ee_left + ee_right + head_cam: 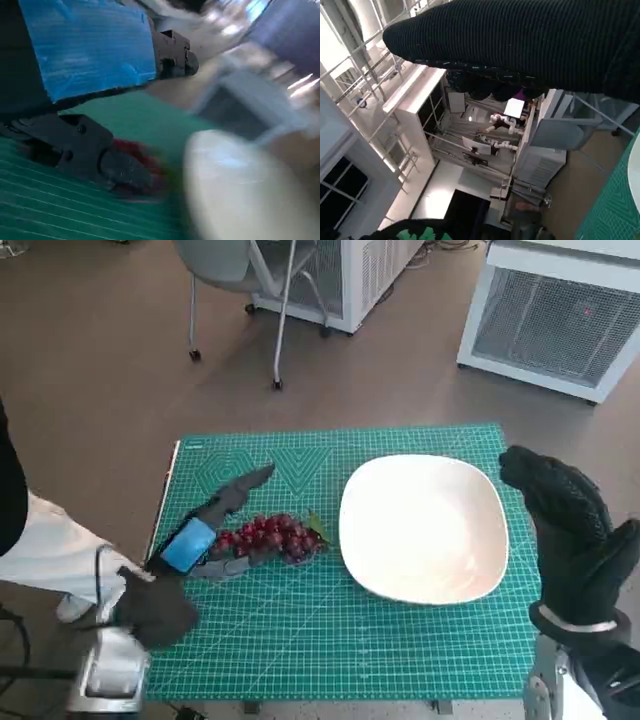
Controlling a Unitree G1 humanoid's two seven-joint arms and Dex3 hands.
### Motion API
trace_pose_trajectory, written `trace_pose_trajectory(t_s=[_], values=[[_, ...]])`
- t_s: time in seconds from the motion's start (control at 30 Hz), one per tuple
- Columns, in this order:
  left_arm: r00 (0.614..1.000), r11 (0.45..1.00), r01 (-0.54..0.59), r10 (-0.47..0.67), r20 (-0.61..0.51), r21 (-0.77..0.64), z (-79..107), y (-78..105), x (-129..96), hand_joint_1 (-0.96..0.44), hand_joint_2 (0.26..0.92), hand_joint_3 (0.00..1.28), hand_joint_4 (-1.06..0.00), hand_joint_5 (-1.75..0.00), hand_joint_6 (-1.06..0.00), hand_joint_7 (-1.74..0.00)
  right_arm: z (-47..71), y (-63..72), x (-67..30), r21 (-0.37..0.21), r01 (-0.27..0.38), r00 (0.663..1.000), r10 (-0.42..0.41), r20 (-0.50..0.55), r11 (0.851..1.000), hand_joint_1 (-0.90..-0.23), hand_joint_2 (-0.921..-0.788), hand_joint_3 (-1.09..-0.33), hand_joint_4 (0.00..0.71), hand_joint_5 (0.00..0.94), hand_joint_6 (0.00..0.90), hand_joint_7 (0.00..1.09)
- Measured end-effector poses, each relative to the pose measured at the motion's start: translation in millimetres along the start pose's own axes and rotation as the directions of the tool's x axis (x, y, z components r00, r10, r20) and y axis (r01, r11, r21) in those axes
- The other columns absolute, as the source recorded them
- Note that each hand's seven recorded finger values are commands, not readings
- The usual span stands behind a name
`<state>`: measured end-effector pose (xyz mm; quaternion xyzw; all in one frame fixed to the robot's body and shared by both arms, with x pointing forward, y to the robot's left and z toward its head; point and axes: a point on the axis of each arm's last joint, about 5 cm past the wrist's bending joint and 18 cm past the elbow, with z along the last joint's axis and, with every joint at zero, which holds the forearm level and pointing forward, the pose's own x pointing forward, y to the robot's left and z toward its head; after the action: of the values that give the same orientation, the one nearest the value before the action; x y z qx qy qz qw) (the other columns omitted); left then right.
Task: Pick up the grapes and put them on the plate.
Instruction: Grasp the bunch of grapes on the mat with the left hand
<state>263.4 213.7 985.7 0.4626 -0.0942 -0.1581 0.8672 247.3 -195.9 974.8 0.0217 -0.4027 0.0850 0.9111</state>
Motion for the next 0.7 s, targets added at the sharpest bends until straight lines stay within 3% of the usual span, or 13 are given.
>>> trace_pose_trajectory(t_s=[0.13, 0.27, 0.7], values=[[0.995, 0.986, 0.051, -0.037, -0.088, 0.161, 10.7, 2.3, 9.1, -0.31, 0.705, 0.0, 0.0, 0.0, -0.15, -0.04, -0.4, -0.1, -0.2, 0.001, -0.001, 1.0, 0.001, -0.002, 1.0, -0.519, -0.921, -0.553, 0.462, 0.0, 0.102, 0.54], [0.987, 0.969, 0.095, -0.063, -0.147, 0.227, 19.0, -1.1, 18.0, -0.32, 0.706, 0.0, 0.0, 0.0, -0.17, -0.04, -0.4, -0.4, -0.3, 0.0, -0.002, 1.0, 0.002, -0.003, 1.0, -0.522, -0.921, -0.553, 0.462, 0.0, 0.104, 0.54], [0.969, 0.957, 0.175, -0.126, -0.214, 0.23, 27.3, -13.6, 35.4, -0.27, 0.713, 0.0, -0.04, -0.01, -0.23, -0.03, 0.2, -1.9, -1.0, -0.004, -0.002, 1.0, 0.002, -0.004, 1.0, -0.524, -0.921, -0.552, 0.461, 0.0, 0.109, 0.53]])
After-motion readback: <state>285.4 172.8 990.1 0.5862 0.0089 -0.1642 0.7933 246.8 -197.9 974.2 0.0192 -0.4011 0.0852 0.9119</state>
